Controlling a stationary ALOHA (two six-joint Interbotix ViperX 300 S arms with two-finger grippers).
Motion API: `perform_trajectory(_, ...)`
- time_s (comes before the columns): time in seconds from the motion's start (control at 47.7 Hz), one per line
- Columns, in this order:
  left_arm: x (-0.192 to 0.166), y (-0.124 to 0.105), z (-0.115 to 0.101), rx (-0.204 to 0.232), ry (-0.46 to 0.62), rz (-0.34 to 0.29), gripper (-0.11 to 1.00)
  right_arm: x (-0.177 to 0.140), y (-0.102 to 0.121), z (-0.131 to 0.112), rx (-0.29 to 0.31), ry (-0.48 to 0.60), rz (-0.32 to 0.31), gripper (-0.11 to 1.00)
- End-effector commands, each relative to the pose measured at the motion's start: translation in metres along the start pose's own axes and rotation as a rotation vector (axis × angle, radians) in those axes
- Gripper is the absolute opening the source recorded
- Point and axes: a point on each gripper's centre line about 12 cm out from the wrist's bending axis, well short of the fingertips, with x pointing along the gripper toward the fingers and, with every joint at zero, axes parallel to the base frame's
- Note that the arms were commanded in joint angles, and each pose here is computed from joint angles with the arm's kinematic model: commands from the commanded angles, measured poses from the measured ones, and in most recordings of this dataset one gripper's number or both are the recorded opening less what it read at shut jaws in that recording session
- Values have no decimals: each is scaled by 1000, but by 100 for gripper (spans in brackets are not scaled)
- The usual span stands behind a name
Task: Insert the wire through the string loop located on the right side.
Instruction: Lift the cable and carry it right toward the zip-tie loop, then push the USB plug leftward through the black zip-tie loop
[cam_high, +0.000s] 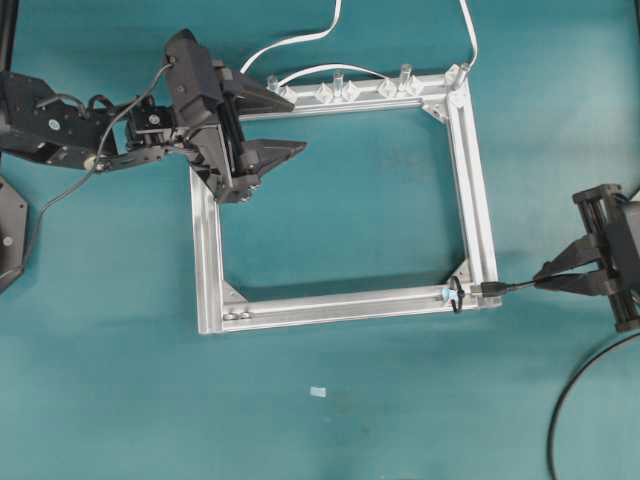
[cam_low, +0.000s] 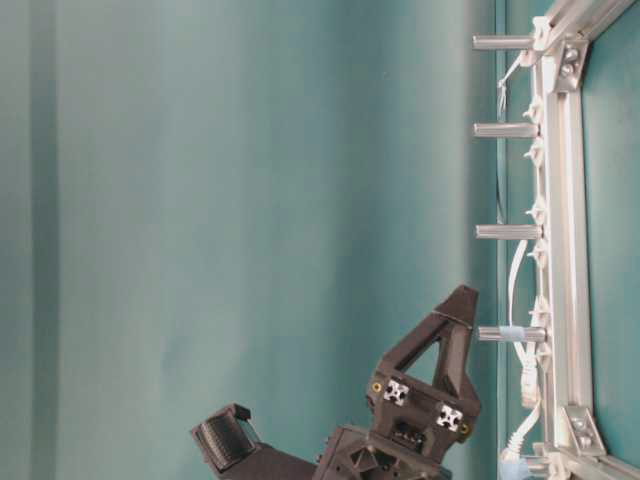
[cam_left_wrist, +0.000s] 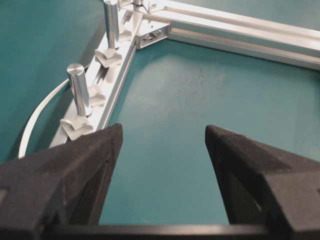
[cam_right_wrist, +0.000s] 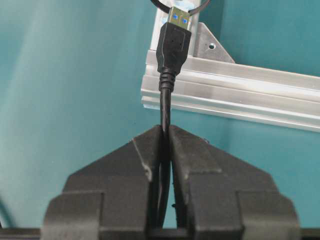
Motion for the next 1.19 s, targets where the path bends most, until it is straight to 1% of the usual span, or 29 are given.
perform_trajectory(0.0, -1, -2, 13, -6, -40, -6, 72, 0, 1, 9, 1, -23, 0, 7)
perform_trajectory(0.796, -1, -2, 13, -7, -39, -7, 72, 0, 1, 12, -1, -29, 0, 7)
perform_trajectory(1.173, -1, -2, 13, -6, -40, -6, 72, 8, 2, 20, -1, -20, -6, 7)
